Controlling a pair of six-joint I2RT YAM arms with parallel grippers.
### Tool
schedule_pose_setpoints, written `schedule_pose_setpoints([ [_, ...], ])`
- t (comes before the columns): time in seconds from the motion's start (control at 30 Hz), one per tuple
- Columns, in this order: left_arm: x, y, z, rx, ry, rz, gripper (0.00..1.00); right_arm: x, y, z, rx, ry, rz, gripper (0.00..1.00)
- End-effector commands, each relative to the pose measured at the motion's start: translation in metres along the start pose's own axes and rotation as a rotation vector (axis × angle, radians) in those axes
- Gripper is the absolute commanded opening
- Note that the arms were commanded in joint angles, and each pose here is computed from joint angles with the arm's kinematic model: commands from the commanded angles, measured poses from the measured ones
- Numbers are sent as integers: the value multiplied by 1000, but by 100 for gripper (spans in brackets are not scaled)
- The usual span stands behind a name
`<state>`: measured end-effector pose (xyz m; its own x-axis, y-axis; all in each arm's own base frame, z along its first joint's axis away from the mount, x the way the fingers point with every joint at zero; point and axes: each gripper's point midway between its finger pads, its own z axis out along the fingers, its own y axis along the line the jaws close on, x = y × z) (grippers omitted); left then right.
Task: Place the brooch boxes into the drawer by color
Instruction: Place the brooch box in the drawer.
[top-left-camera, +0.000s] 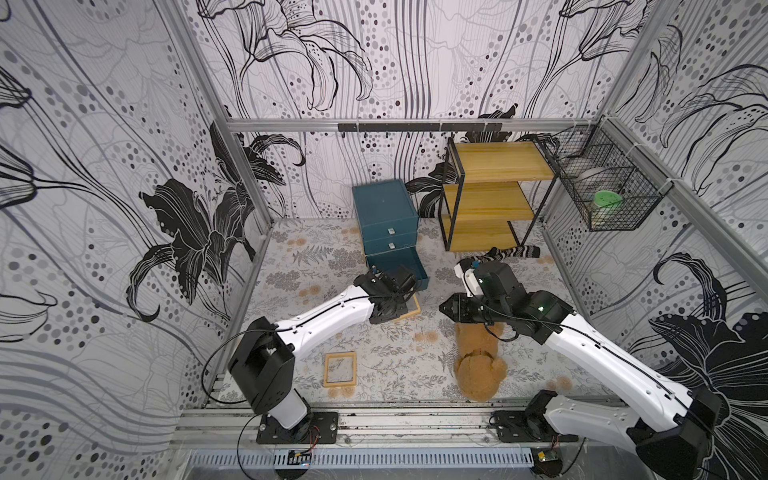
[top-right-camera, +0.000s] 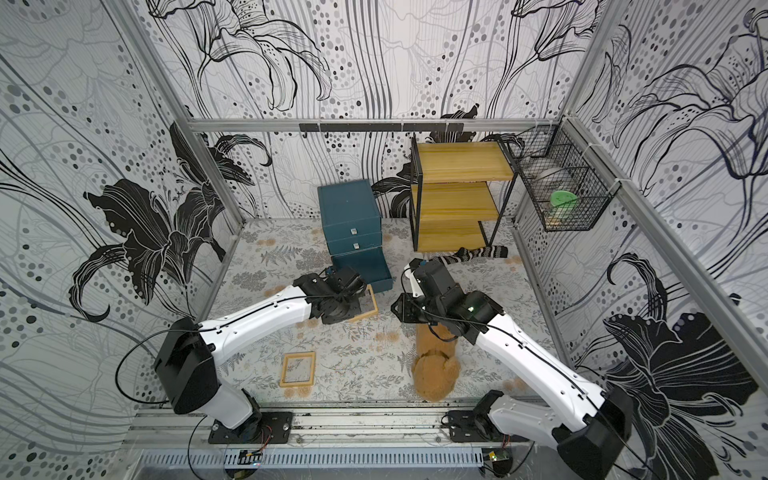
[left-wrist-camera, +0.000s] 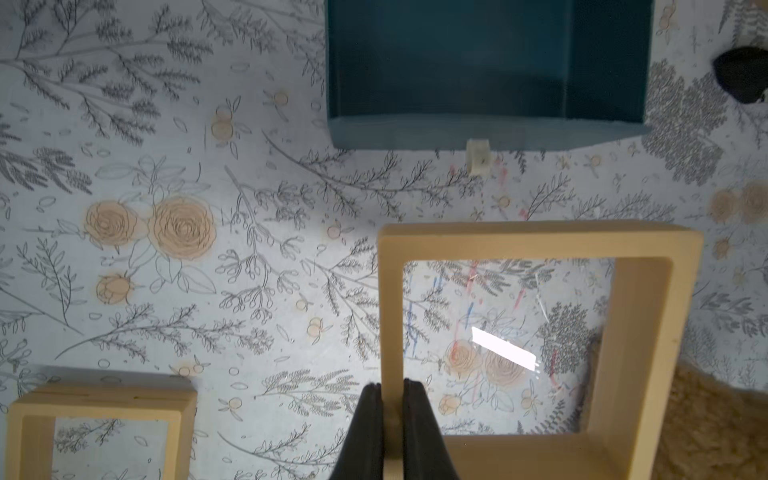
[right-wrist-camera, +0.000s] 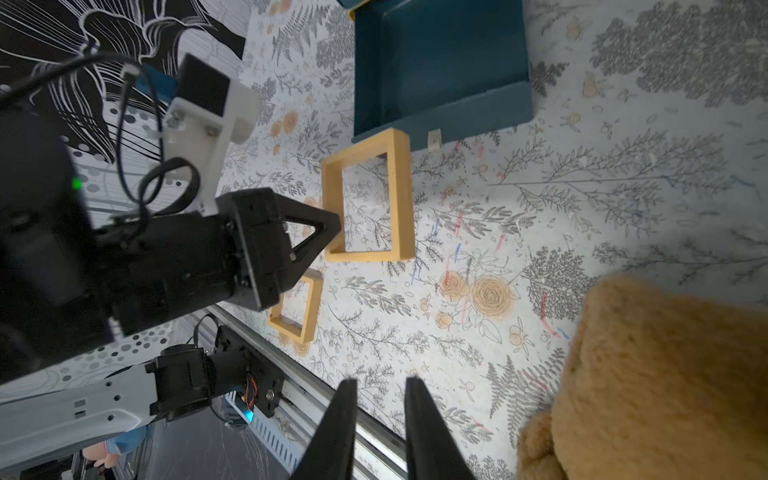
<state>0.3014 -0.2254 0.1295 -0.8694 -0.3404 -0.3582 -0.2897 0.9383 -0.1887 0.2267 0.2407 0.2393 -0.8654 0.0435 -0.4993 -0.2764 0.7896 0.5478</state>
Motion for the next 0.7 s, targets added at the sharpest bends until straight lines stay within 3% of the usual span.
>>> schedule_pose_setpoints([
  [0.0, -29, -4, 4, -33, -45, 19, 0, -13, 8, -8, -3, -51, -40, 25],
  [0.3, -94, -18, 34, -81, -111, 7, 0, -15, 7, -14, 5, -68, -24, 25],
  [0.67, -122, -23, 68, -115, -142, 19, 0, -13, 2, -21, 21, -79, 6, 25],
])
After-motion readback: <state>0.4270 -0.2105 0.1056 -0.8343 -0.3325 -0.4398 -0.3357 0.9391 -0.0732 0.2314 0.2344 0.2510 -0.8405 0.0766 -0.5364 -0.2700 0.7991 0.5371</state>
